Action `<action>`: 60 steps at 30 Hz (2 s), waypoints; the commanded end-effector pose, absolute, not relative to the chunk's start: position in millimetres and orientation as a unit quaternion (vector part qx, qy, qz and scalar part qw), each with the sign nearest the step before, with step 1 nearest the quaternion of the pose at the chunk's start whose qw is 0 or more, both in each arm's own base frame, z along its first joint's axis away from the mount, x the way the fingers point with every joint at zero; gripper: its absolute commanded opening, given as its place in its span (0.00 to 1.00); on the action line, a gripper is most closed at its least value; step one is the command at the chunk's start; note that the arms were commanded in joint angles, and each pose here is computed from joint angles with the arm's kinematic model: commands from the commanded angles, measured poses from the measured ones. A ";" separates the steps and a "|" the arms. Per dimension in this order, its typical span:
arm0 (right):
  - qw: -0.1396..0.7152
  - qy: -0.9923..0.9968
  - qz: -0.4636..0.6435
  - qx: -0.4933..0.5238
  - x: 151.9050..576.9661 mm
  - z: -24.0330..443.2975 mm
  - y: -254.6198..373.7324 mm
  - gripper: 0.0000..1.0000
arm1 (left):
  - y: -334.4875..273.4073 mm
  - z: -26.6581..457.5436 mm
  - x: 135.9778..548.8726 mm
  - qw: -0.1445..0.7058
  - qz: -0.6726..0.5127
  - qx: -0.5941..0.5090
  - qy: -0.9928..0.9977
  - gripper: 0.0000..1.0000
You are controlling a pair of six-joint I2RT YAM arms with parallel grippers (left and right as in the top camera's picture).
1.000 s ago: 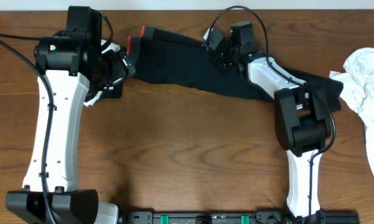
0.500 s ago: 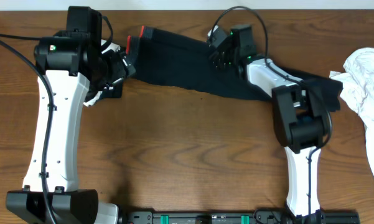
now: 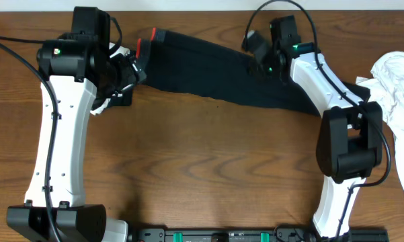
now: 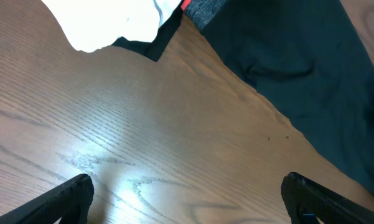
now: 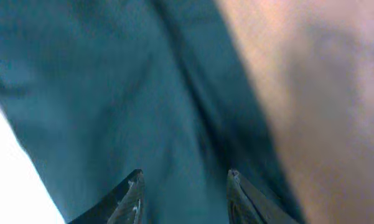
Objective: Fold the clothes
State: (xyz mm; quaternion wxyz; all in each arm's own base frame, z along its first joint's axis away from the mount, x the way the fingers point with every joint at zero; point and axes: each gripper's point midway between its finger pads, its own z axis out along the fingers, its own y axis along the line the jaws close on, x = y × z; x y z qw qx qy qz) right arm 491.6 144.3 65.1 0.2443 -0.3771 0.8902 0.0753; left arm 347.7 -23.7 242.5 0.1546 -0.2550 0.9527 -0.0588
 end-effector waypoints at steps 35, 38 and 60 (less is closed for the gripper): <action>0.235 0.879 0.092 -0.405 499.6 24.8 125.7 0.35 | -21.8 245.5 348.4 0.159 -0.056 -0.255 0.952 0.98; 0.235 0.879 0.092 -0.405 499.9 24.9 126.0 0.25 | -21.8 245.5 348.4 0.159 -0.056 -0.255 0.952 0.98; 0.281 0.880 0.044 -0.381 529.2 33.7 107.1 0.01 | -21.8 245.5 348.4 0.159 -0.056 -0.255 0.952 0.98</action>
